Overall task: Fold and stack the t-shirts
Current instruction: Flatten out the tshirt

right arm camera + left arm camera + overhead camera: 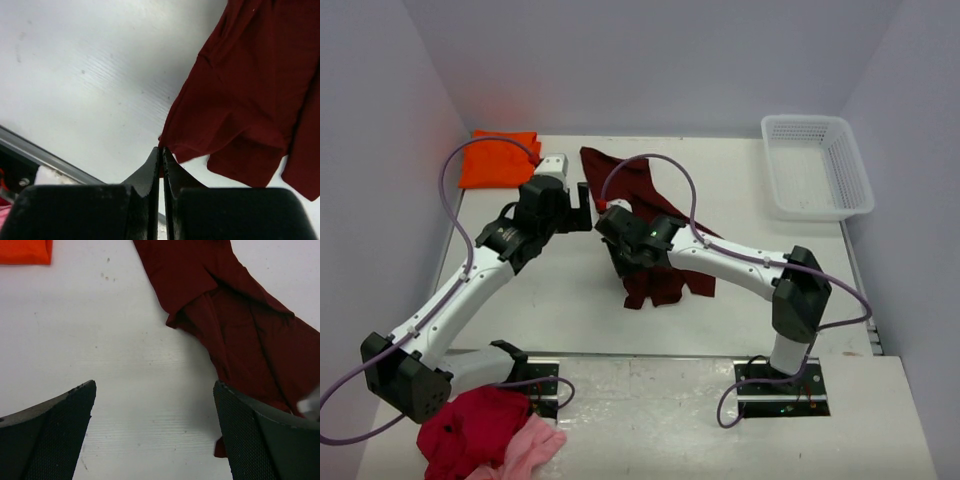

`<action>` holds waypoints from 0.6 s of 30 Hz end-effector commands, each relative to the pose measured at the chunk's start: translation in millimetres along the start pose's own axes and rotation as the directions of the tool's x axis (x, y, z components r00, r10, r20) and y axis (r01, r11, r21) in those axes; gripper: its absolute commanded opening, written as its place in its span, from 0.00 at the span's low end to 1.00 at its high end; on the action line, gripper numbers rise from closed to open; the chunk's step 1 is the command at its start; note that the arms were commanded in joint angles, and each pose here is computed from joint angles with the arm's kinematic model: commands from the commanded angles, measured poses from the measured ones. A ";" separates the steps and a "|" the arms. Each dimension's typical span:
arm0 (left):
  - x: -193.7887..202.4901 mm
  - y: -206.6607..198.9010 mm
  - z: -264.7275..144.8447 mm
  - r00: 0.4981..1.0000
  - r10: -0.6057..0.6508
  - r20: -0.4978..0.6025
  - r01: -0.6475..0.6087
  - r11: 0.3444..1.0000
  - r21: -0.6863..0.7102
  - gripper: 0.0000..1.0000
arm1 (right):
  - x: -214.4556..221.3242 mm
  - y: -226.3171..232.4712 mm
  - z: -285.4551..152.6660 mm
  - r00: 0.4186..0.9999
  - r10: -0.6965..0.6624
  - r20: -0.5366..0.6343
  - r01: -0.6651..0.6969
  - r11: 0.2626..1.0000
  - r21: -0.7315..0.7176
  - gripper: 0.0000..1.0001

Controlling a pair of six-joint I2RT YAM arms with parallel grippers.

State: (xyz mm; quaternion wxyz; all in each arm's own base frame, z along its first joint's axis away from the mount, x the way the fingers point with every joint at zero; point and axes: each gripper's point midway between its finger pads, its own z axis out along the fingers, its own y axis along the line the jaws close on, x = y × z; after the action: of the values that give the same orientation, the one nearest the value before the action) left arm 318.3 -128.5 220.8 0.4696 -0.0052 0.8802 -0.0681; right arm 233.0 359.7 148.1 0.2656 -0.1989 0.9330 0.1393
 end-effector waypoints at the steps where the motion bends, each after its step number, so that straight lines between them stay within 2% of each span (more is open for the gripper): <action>1: -24.8 5.1 -14.9 0.997 0.018 0.071 -0.016 1.000 -0.024 1.00 | 10.6 7.4 8.4 1.000 -0.010 -0.024 0.011 1.000 0.016 0.00; 4: -28.9 8.4 -20.7 0.996 0.020 0.092 -0.017 0.999 -0.032 1.00 | 7.4 8.7 -7.4 0.999 -0.001 0.046 -0.001 0.998 0.057 0.00; 6: -29.2 11.8 -21.7 0.995 0.034 0.094 -0.030 0.998 -0.047 1.00 | 2.9 0.0 -42.7 0.994 0.014 0.110 -0.025 0.995 0.098 0.00; 7: -30.0 12.1 -21.8 0.995 0.033 0.095 -0.029 0.998 -0.048 1.00 | 4.1 2.7 -43.2 0.994 0.026 0.111 -0.037 0.995 0.093 0.00; 10: -25.0 11.6 -18.8 0.996 0.039 0.079 -0.035 0.998 -0.047 1.00 | 0.5 -21.5 -87.7 0.980 0.063 0.191 -0.092 0.985 0.149 0.00; 11: -21.9 10.5 -17.7 0.997 0.038 0.069 -0.036 0.999 -0.040 1.00 | -4.4 -27.9 -110.7 0.967 0.093 0.236 -0.125 0.984 0.129 0.00; 15: -15.6 8.2 -16.2 0.998 0.026 0.055 -0.025 0.999 -0.025 1.00 | 1.0 -54.7 -156.0 0.945 0.154 0.288 -0.198 0.971 0.131 0.00; 18: -16.3 7.7 -17.5 0.998 0.022 0.058 -0.020 1.000 -0.021 1.00 | 15.9 -68.8 -170.3 0.945 0.167 0.280 -0.211 0.968 0.133 0.00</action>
State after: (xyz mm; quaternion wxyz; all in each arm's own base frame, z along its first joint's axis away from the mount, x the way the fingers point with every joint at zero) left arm 314.8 -116.4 232.0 0.4853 -0.0075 0.8731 -0.0472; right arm 182.8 264.4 280.3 0.3962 -0.0920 0.8994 0.1604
